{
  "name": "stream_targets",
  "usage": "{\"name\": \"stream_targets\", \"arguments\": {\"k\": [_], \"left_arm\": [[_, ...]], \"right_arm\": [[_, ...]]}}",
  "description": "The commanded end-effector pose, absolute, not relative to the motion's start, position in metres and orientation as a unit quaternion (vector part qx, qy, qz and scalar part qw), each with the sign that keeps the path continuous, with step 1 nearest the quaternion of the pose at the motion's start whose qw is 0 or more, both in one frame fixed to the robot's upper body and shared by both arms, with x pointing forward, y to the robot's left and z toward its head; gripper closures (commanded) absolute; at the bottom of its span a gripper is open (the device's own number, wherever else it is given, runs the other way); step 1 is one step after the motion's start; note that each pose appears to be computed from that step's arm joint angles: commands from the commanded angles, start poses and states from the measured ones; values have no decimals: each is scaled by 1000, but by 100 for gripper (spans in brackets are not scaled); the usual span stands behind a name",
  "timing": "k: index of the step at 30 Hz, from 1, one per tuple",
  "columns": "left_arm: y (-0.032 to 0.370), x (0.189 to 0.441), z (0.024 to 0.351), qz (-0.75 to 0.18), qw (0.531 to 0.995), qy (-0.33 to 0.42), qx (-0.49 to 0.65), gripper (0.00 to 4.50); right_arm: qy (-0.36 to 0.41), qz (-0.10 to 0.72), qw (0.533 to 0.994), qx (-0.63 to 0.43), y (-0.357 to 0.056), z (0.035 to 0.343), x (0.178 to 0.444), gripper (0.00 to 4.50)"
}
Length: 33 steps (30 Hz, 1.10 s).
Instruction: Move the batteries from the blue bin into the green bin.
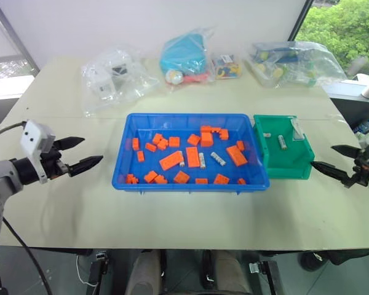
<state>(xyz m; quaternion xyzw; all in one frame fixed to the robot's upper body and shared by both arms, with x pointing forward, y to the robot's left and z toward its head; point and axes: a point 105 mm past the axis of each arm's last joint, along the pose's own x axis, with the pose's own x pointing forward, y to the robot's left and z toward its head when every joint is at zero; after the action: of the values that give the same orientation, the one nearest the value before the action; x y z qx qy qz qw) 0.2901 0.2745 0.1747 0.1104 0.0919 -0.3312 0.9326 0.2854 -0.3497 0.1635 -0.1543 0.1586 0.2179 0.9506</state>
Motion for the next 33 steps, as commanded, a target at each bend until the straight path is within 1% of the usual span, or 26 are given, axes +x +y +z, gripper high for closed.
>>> {"name": "stream_targets", "arguments": {"k": [1,4,9,14,20,21,23,27,29,33], "left_arm": [[277,293,185,-316,937,70,133,0],[269,294,185,-325,935,70,126,0],[267,299,192,-326,936,54,120,0],[259,295,190,-350,928,58,112,0],[248,291,191,-377,918,60,112,0],[243,289,192,-390,912,59,110,0],[230,278,192,-429,894,66,113,0],[211,254,188,-500,851,94,130,0],[205,250,190,-515,842,95,133,0],[199,246,194,-528,833,93,138,0]], "right_arm": [[151,210,950,-172,-352,174,287,4],[154,202,951,-177,-355,172,287,4],[144,188,954,-181,-360,183,291,4],[152,195,949,-195,-357,185,290,4],[144,247,937,-203,-337,199,295,4],[139,269,931,-204,-326,203,298,4],[126,340,905,-220,-290,214,304,4],[96,495,823,-263,-207,230,312,4],[81,541,790,-277,-179,234,316,4],[48,608,732,-305,-121,238,332,4]]}}
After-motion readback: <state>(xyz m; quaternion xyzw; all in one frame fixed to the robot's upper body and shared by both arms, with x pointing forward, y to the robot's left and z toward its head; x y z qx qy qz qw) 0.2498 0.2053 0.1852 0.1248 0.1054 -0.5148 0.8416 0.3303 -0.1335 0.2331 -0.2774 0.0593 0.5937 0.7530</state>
